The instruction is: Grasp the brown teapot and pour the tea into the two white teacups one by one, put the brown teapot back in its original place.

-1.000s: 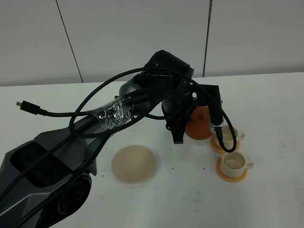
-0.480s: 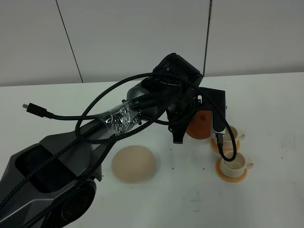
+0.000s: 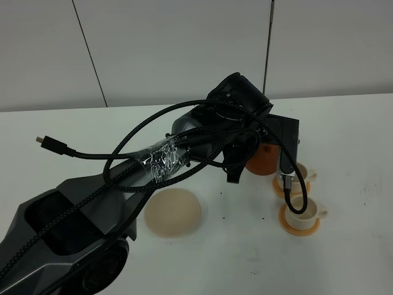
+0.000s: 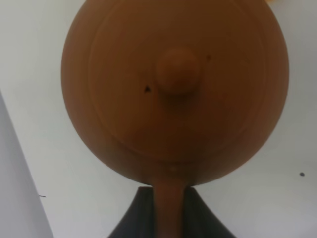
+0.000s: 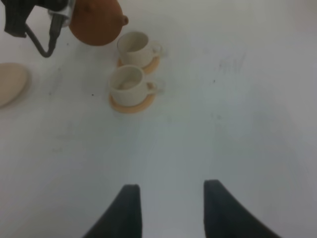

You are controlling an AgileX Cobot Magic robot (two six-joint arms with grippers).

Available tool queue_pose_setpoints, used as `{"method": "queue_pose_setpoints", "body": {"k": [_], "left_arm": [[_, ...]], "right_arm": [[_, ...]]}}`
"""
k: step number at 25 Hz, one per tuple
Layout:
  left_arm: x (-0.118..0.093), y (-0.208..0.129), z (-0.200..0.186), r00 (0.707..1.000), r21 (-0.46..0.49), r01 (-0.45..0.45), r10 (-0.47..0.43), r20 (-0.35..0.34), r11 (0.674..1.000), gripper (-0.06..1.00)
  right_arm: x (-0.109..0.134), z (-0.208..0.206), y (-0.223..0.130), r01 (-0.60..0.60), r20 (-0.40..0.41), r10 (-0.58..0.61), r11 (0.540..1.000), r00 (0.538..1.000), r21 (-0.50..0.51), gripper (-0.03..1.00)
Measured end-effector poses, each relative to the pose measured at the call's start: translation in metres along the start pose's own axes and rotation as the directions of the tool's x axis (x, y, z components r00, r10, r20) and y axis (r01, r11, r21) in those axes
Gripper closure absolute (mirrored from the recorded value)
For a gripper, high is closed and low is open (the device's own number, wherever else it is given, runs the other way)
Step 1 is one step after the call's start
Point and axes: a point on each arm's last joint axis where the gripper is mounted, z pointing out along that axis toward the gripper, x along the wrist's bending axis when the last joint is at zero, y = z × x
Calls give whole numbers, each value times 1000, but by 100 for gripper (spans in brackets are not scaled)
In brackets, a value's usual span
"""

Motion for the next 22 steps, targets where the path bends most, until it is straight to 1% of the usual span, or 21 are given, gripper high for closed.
{"method": "queue_pose_setpoints", "body": {"k": [11, 18, 22], "left_arm": [[4, -1, 0, 999, 15, -21, 22, -43, 1000, 78], [5, -1, 0, 998, 9, -23, 24, -52, 1000, 78], [3, 2, 3, 997, 22, -49, 50, -62, 999, 78]], "right_arm": [[0, 0, 0, 1, 0, -1, 1000, 1000, 0, 67], [0, 0, 0, 0, 0, 0, 1000, 1000, 0, 67], [0, 0, 0, 0, 0, 0, 1000, 1000, 0, 67]]}}
